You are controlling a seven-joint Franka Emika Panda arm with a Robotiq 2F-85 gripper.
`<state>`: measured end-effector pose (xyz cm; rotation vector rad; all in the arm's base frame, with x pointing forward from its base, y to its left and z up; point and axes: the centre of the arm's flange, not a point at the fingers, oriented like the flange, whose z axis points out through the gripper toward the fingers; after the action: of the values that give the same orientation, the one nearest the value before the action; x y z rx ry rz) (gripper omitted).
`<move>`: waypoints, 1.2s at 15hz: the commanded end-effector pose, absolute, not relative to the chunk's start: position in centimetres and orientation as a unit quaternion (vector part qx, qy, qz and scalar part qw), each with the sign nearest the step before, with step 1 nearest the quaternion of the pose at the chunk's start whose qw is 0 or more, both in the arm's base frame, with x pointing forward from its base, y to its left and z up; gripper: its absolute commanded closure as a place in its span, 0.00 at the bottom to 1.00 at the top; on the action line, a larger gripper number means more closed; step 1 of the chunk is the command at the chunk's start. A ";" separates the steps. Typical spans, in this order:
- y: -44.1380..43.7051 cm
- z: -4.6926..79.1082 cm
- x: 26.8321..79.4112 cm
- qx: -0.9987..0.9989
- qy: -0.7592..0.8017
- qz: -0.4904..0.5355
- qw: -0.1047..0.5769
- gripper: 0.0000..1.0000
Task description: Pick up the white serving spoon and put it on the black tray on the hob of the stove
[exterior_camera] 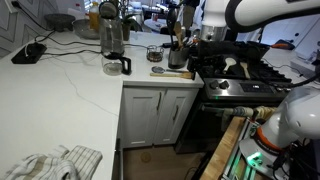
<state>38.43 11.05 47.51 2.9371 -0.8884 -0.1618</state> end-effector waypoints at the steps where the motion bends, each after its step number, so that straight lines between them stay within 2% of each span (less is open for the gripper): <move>1: 5.8 46.9 36.7 0.923 -0.379 -0.058 0.010 0.00; 8: -6.2 48.4 33.1 0.848 -0.529 -0.012 0.026 0.00; 15: -17.0 49.0 28.1 0.766 -0.630 0.047 0.119 0.00; 18: -20.8 49.2 27.8 0.750 -0.634 0.113 0.155 0.00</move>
<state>28.55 -17.68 50.04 2.2481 -1.8107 0.1675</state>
